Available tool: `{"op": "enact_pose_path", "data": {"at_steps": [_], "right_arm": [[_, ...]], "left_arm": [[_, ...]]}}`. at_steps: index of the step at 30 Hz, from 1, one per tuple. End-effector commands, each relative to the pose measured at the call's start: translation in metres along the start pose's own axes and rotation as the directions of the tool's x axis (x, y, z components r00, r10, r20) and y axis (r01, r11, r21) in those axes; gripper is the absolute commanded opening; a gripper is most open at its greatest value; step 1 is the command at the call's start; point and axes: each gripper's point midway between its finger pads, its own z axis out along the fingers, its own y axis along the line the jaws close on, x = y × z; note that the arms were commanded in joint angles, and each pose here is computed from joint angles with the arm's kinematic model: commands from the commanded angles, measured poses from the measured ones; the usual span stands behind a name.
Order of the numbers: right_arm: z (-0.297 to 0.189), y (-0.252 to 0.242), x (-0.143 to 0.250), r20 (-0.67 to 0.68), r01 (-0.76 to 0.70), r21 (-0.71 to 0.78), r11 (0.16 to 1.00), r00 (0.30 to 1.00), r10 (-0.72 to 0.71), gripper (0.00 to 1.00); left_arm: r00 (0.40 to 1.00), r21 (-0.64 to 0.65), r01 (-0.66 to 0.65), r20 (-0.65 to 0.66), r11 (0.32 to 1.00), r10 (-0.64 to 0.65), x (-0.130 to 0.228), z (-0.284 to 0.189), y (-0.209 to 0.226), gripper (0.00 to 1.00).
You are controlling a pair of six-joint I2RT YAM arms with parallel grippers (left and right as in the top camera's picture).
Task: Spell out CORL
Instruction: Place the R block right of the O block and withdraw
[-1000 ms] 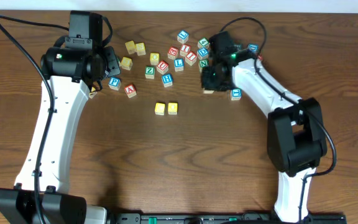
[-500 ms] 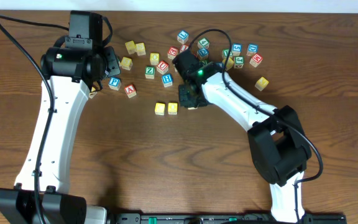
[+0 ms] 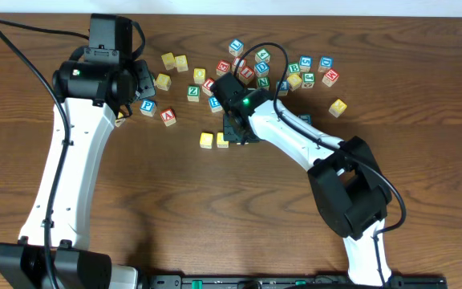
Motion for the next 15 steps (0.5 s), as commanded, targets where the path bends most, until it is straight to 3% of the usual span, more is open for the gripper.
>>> {"op": "enact_pose_path", "data": {"at_steps": [1, 6, 10, 15], "right_arm": [[0.017, -0.003, 0.010, -0.029, -0.008, 0.035, 0.999, 1.000, 0.009, 0.28], [0.020, 0.000, 0.014, -0.047, -0.010, 0.024, 1.000, 0.999, 0.011, 0.30], [0.020, 0.000, 0.014, -0.048, -0.009, 0.023, 1.000, 0.999, 0.010, 0.43], [0.011, -0.002, 0.001, -0.028, -0.027, 0.013, 1.000, 0.999, 0.027, 0.48]], "left_arm": [[1.000, 0.005, -0.003, 0.000, 1.000, 0.003, 0.001, -0.002, 0.000, 0.45], [1.000, 0.005, -0.003, 0.000, 1.000, 0.003, 0.001, -0.002, 0.000, 0.45], [1.000, 0.005, -0.003, 0.000, 1.000, 0.003, 0.001, -0.002, 0.000, 0.45], [1.000, 0.005, -0.004, 0.001, 1.000, 0.004, 0.001, -0.002, 0.000, 0.45]]}}
